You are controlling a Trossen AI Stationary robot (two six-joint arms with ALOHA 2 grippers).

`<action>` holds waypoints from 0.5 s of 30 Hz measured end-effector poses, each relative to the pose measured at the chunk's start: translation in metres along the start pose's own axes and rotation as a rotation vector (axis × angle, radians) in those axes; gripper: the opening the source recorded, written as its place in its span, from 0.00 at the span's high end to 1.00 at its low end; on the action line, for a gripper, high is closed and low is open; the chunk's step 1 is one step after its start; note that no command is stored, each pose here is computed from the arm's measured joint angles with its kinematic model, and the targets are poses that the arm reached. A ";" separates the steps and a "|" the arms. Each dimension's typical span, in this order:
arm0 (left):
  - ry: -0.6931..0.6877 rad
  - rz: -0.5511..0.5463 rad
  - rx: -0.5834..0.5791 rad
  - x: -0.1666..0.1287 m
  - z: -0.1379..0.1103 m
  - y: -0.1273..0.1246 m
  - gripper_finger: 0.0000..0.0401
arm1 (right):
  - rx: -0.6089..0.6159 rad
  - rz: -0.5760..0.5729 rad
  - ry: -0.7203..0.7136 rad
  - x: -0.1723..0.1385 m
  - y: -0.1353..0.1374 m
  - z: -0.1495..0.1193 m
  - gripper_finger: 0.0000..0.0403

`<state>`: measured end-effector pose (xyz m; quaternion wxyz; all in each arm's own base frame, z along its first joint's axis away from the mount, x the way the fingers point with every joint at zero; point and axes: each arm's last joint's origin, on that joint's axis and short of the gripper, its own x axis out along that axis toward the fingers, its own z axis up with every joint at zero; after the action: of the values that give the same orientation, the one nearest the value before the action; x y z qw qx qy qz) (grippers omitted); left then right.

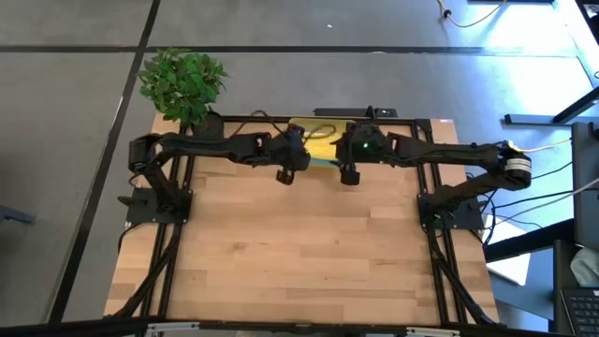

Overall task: Fold microfiber towels
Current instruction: Stack the folded yellow microfiber cloth on top of the blue microfiber cloth

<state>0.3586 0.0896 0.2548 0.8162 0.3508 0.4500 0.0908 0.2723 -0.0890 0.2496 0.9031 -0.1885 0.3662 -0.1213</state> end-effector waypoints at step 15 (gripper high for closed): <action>-0.612 0.006 -0.533 0.034 -0.061 0.024 0.80 | 0.248 -0.039 -0.593 0.019 -0.023 -0.067 0.70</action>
<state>0.3339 0.1527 0.2265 0.9746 0.1388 0.1459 0.0980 0.2365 -0.1333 0.2036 0.9841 -0.1111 0.0660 -0.1221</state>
